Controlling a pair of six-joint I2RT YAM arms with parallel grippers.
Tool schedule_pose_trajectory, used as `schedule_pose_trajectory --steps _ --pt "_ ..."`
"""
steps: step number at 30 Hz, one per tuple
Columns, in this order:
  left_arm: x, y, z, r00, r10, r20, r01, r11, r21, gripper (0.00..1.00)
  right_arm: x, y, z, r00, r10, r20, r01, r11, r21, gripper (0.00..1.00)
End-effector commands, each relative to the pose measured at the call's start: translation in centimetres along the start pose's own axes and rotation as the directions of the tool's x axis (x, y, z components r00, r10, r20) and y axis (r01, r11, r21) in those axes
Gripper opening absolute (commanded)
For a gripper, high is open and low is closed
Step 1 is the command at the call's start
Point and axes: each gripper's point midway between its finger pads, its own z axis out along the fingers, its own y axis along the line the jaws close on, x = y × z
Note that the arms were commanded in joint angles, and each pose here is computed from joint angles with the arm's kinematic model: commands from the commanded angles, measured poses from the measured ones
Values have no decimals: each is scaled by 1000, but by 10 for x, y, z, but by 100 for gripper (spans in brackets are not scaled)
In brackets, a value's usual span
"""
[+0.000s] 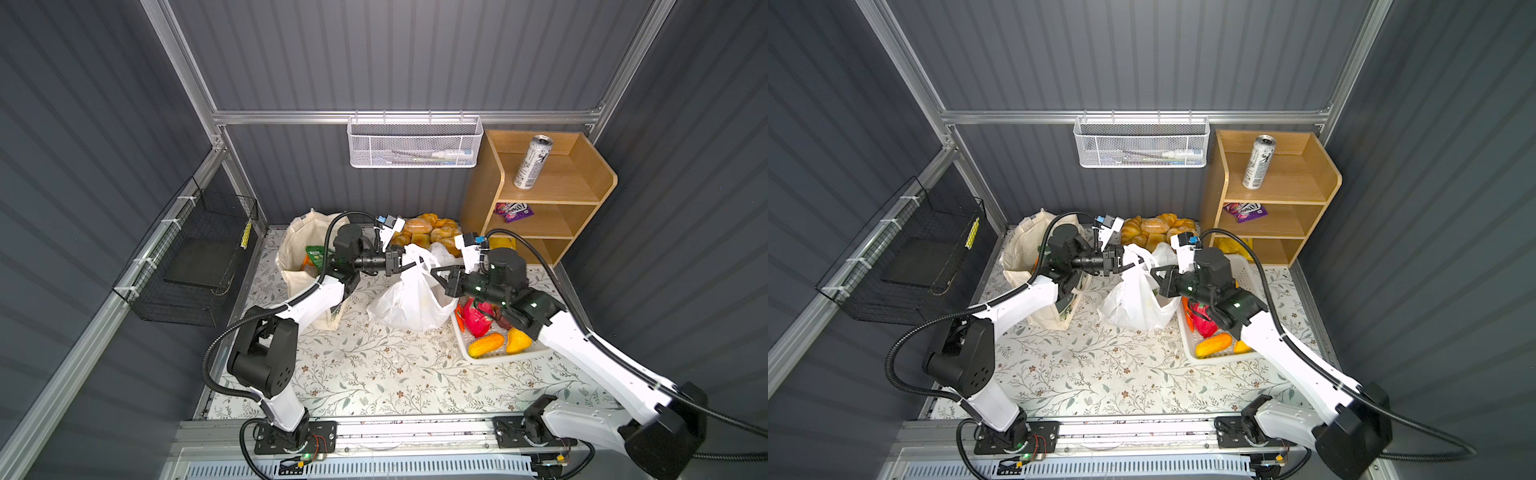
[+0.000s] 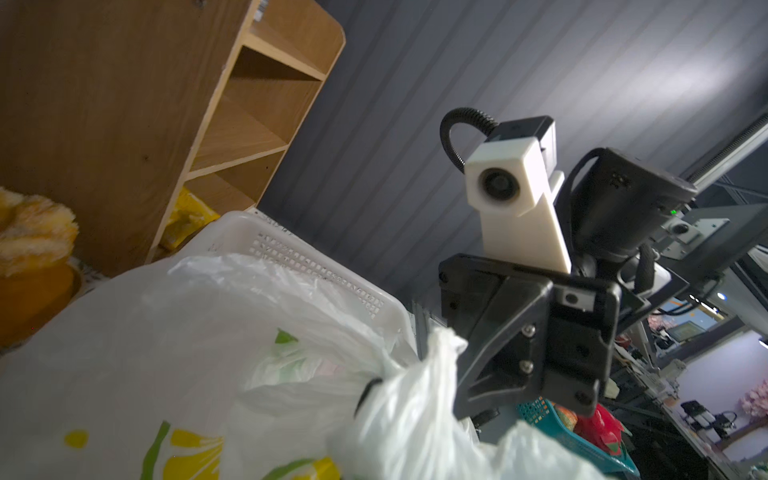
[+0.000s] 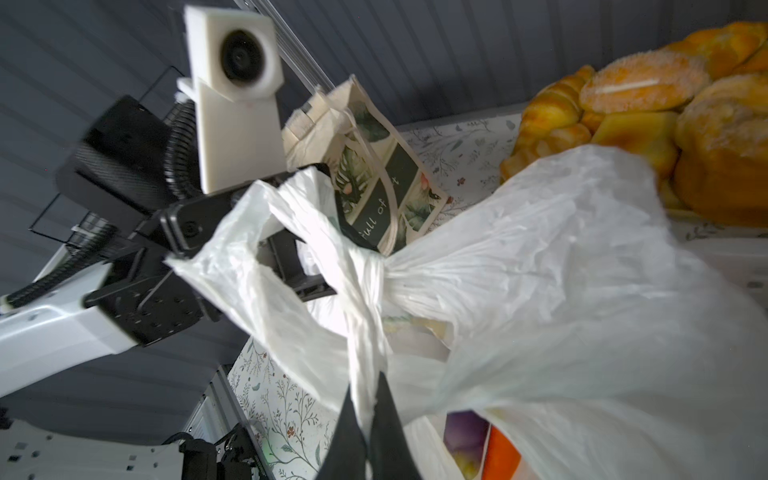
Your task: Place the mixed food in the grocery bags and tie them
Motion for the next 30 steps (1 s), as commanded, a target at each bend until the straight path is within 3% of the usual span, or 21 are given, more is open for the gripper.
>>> schedule_pose_trajectory --steps 1,6,11,18,25,30 --pt "-41 38 -30 992 44 121 -19 979 -205 8 40 -11 17 986 75 -147 -74 997 11 0" --pt "-21 39 -35 999 38 -32 -46 961 -272 21 31 -9 18 989 62 -134 -62 998 11 0" --pt "-8 43 -37 994 25 -107 -55 954 -294 22 31 -9 18 990 57 -133 -55 998 18 0" --pt "-12 45 -35 997 19 -78 -41 956 -290 0 39 -10 34 981 80 -178 -83 996 -11 0" --pt "-18 45 -39 999 16 -30 -25 945 -325 0 46 -6 28 979 82 -184 -86 996 -14 0" --pt "-24 21 -49 992 112 -61 -127 930 -344 34 42 -8 31 982 74 -174 -75 997 -3 0"
